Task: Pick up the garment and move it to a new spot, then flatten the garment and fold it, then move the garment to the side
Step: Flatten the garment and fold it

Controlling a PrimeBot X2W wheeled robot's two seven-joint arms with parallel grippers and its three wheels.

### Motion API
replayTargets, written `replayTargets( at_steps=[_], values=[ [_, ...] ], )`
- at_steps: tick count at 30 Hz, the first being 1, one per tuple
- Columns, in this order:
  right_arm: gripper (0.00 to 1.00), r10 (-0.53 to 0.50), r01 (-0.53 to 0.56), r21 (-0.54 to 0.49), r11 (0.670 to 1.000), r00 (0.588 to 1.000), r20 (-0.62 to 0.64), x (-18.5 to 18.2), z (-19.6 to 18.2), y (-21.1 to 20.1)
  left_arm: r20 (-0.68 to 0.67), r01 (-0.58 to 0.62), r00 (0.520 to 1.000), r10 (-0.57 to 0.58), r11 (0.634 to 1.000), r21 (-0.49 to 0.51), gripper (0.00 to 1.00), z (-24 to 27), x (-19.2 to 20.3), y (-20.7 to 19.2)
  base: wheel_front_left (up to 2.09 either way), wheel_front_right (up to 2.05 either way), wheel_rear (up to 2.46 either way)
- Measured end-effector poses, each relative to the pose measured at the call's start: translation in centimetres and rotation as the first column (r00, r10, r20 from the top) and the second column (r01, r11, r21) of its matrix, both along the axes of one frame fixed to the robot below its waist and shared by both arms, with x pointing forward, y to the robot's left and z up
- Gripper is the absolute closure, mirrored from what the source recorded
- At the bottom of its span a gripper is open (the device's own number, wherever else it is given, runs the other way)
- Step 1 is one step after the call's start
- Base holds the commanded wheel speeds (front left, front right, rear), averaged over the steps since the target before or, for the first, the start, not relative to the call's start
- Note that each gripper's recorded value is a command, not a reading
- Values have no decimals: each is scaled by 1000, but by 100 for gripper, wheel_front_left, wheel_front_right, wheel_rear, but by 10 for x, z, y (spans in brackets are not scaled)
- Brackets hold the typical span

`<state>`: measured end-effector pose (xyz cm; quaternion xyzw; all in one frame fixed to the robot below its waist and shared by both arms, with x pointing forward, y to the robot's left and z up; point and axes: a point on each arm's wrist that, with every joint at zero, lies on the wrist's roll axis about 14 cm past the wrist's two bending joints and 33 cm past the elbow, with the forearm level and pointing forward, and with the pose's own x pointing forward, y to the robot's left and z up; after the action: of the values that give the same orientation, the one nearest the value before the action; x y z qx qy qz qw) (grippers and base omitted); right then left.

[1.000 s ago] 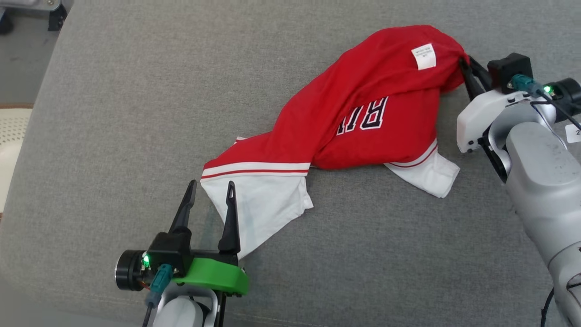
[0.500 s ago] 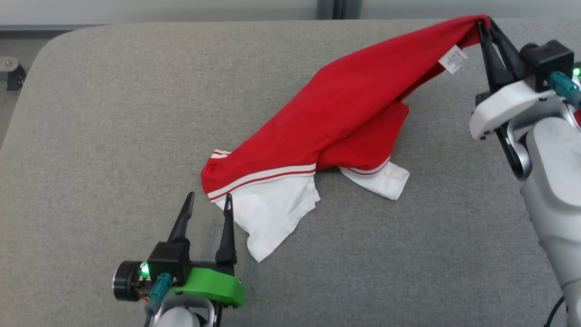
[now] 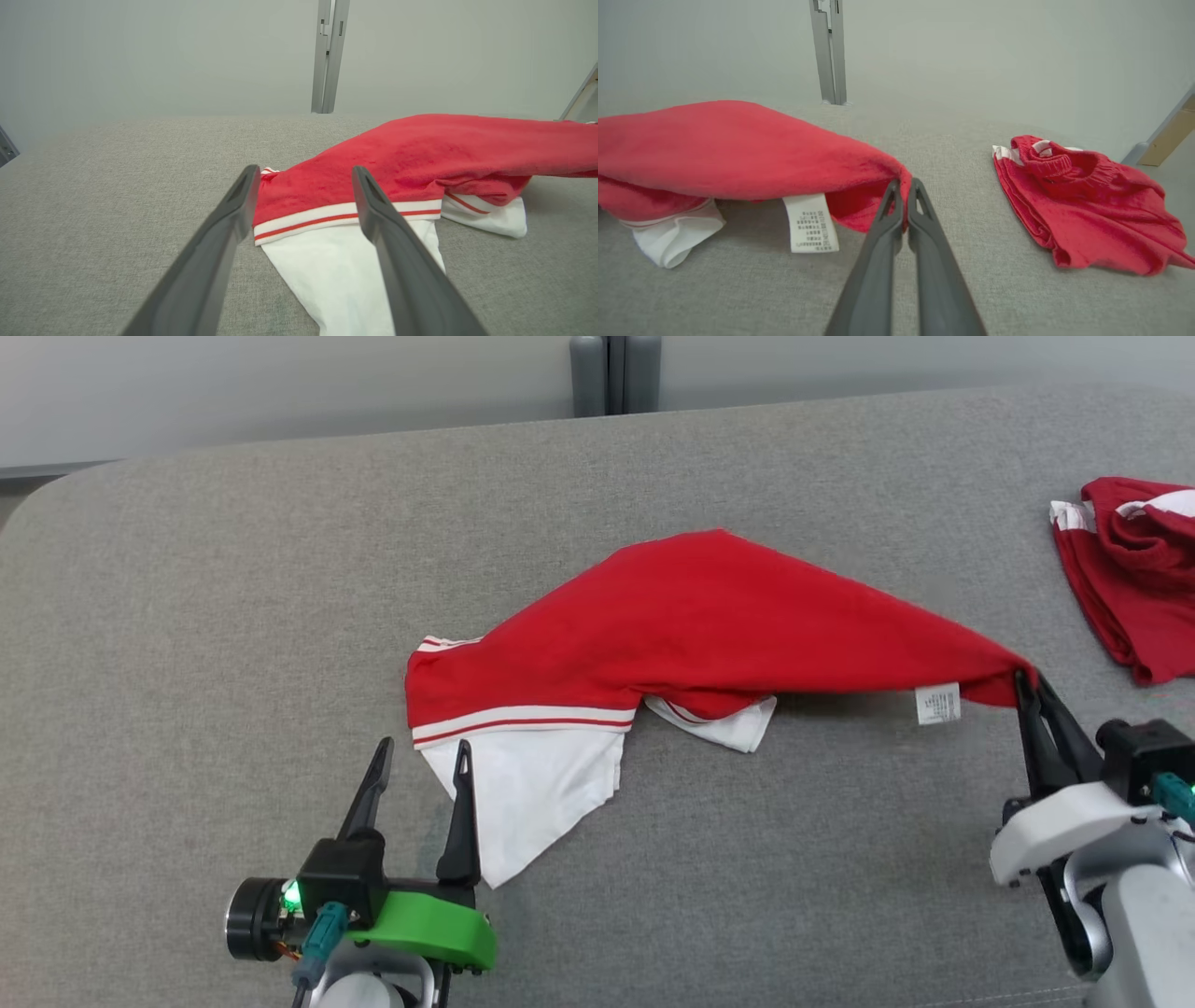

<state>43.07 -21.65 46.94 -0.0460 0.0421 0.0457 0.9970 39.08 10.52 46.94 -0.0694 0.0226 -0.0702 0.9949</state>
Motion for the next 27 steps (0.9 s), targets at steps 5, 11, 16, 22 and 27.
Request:
replayTargets(
  at_steps=[5,11,16,22,27],
  values=[
    [100,-22,27,48,998,996,-89,-21,-33,7,-8,2,1000,-2,1000,1,0,-3,1,0,0,0,0],
    [100,-7,18,81,997,992,-128,-34,-50,23,-4,1,1000,-1,1000,3,0,-2,1,1,0,0,0],
    [100,3,14,105,994,986,-164,-50,-62,34,6,2,1000,-2,1000,-1,0,2,-1,0,0,0,0],
    [0,-30,48,107,993,986,-163,-63,-62,26,9,5,1000,-5,1000,-5,0,5,-8,-1,0,0,0],
    [0,-42,55,105,993,992,-123,-67,-50,24,12,13,1000,-13,1000,-13,0,7,-13,-4,0,0,0]
  ],
)
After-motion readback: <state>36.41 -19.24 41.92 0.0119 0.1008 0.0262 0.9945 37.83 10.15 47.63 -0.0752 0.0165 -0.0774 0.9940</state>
